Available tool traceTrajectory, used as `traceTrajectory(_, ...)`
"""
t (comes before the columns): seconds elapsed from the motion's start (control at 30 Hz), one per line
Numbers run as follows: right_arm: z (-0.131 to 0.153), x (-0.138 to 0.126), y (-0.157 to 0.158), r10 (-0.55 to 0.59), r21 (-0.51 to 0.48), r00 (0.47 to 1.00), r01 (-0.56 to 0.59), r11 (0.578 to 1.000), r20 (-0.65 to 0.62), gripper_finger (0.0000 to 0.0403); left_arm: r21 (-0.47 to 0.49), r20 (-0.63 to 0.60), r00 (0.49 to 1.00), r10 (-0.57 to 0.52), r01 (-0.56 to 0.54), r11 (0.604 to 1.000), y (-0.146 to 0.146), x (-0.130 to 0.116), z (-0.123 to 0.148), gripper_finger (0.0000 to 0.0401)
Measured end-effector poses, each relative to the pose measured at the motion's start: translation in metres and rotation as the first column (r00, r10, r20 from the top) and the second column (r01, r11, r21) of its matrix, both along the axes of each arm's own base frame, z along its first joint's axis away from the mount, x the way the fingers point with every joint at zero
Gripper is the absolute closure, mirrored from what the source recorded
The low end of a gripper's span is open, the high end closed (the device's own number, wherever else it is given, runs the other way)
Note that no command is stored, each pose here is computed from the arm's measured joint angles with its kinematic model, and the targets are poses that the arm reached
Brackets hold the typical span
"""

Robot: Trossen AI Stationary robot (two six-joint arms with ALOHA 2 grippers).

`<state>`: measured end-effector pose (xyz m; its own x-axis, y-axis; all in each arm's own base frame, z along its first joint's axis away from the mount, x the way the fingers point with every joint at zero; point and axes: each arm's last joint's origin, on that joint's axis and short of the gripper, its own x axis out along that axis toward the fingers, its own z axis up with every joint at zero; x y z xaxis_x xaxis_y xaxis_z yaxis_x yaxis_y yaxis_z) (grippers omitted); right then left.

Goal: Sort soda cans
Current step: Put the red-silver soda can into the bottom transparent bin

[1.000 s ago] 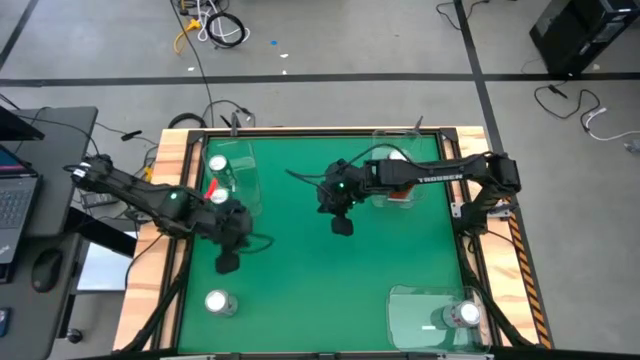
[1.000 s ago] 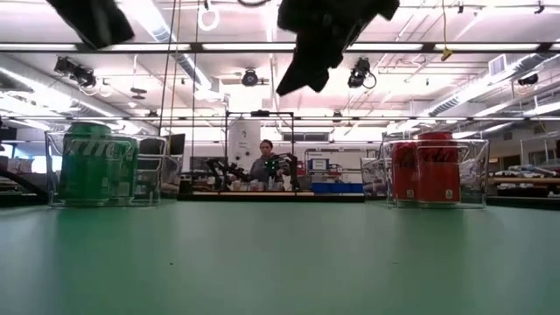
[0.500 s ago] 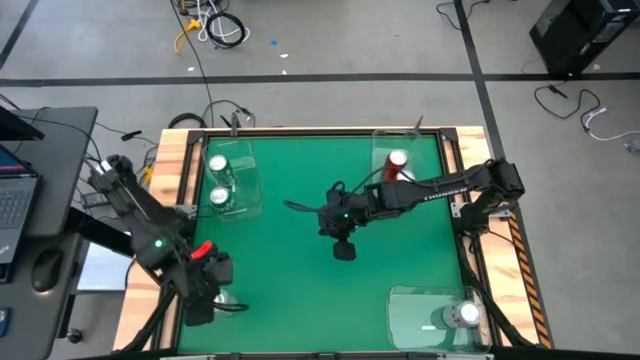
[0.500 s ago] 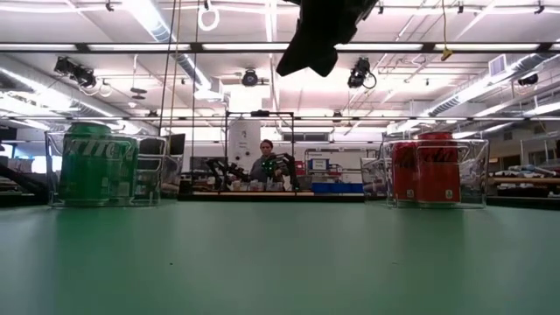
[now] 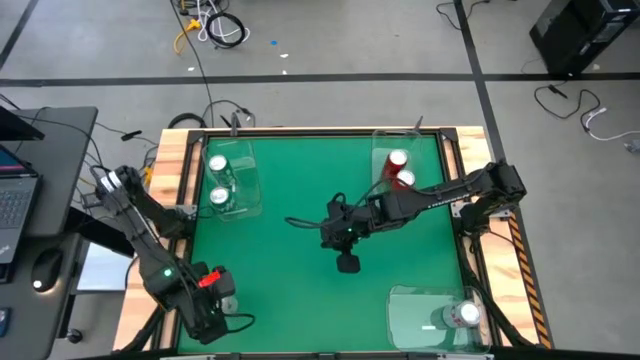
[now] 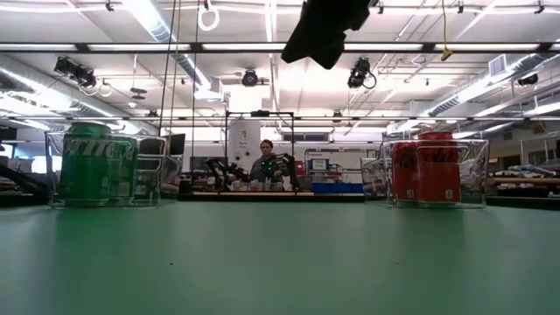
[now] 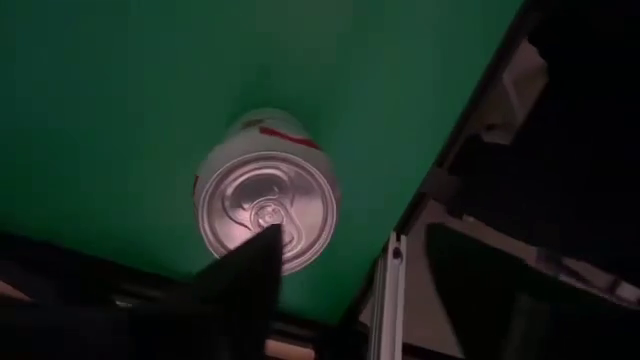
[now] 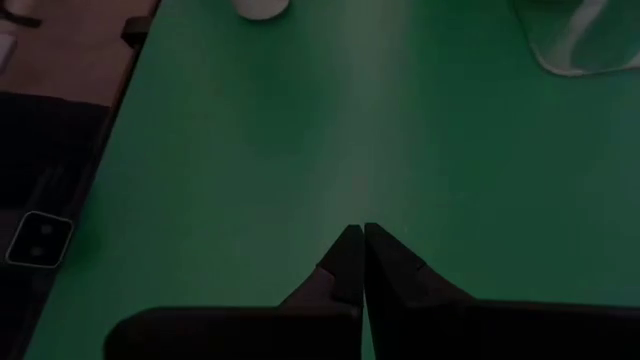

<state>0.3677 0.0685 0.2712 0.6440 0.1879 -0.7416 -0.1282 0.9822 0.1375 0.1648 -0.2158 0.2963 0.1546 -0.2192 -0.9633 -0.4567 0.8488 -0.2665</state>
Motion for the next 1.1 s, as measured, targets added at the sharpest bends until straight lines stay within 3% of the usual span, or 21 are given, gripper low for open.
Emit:
traceTrajectory(0.2,0.000,-0.002,0.008,0.025,-0.002,1.000,-0.025,1.000,0.000,0.0402,0.038,-0.054,0.998,0.026,-0.024,0.999,-0.006,0.004,-0.012,0.0054)
traceTrajectory(0.37,-0.001,-0.003,0.012,0.044,-0.011,0.999,-0.044,0.999,-0.006,0.0403,0.076,-0.094,0.994,0.053,-0.046,0.996,-0.005,0.003,-0.017,0.0011)
traceTrajectory(0.87,-0.002,-0.005,0.013,0.050,-0.017,0.998,-0.050,0.999,-0.026,0.0403,0.158,-0.116,0.989,0.089,-0.070,0.985,0.001,-0.001,-0.022,0.0001)
traceTrajectory(1.1,-0.002,-0.005,0.013,0.055,-0.022,0.998,-0.055,0.998,-0.025,0.0403,0.114,-0.121,0.989,0.081,-0.068,0.991,-0.001,0.000,-0.041,0.0001)
